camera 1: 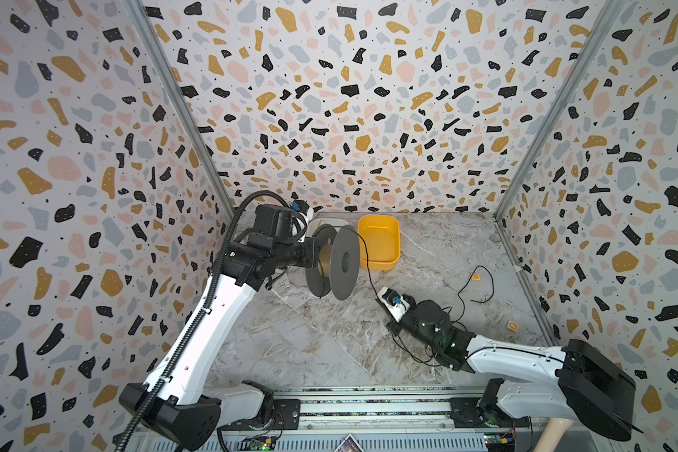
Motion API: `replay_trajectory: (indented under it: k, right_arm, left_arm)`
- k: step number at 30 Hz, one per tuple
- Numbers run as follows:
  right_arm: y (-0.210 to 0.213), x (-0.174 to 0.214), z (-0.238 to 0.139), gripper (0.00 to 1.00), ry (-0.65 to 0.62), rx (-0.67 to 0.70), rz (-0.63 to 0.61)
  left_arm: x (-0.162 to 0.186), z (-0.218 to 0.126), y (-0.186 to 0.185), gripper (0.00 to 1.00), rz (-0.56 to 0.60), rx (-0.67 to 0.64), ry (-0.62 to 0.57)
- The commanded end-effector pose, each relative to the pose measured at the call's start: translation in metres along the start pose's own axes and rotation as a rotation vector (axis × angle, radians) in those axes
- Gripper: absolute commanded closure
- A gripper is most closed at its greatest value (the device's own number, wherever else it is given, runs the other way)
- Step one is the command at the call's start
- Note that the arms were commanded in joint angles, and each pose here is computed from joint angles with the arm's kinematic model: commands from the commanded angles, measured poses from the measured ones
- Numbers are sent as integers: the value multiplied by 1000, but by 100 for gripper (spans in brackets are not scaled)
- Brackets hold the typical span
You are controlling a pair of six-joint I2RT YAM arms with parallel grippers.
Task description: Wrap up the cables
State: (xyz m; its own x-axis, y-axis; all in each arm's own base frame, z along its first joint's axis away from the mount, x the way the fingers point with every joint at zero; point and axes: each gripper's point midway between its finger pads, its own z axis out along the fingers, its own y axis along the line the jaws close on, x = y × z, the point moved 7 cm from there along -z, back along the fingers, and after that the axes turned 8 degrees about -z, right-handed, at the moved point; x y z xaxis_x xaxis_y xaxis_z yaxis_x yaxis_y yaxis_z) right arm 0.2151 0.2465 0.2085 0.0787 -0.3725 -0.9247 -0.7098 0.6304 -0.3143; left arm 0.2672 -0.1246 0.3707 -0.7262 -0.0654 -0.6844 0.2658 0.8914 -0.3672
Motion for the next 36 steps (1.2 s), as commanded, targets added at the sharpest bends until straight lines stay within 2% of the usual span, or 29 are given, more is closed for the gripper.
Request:
replay_trajectory:
  k: [1,8,11,15,21,25,30,36]
  right_arm:
    - [-39,-14,12,95,48,4,156]
    - [-92,16,64,97,239,-45,368]
    - [-93,40,83,100,310,-112,457]
    - [-79,59,92,100,330,-150,500]
    - [-51,73,92,100,365,-196,511]
    - [-28,73,87,100,371,-217,489]
    - [-8,75,81,100,387,-219,468]
    - [5,62,77,100,384,-189,404]
  left_arm:
    - [-7,-16,-6,100,48,42,-104]
    - [-6,-26,-10,100,31,74,-115]
    - [-10,-29,-18,100,20,134,-110]
    - [-18,-30,-27,100,4,197,-115]
    - [-31,-28,-36,100,-39,280,-136]
    - [-41,-20,-32,100,-94,270,-158]
    - [-57,-15,-23,100,-199,238,-241]
    - [-69,-6,-19,100,-351,280,-342]
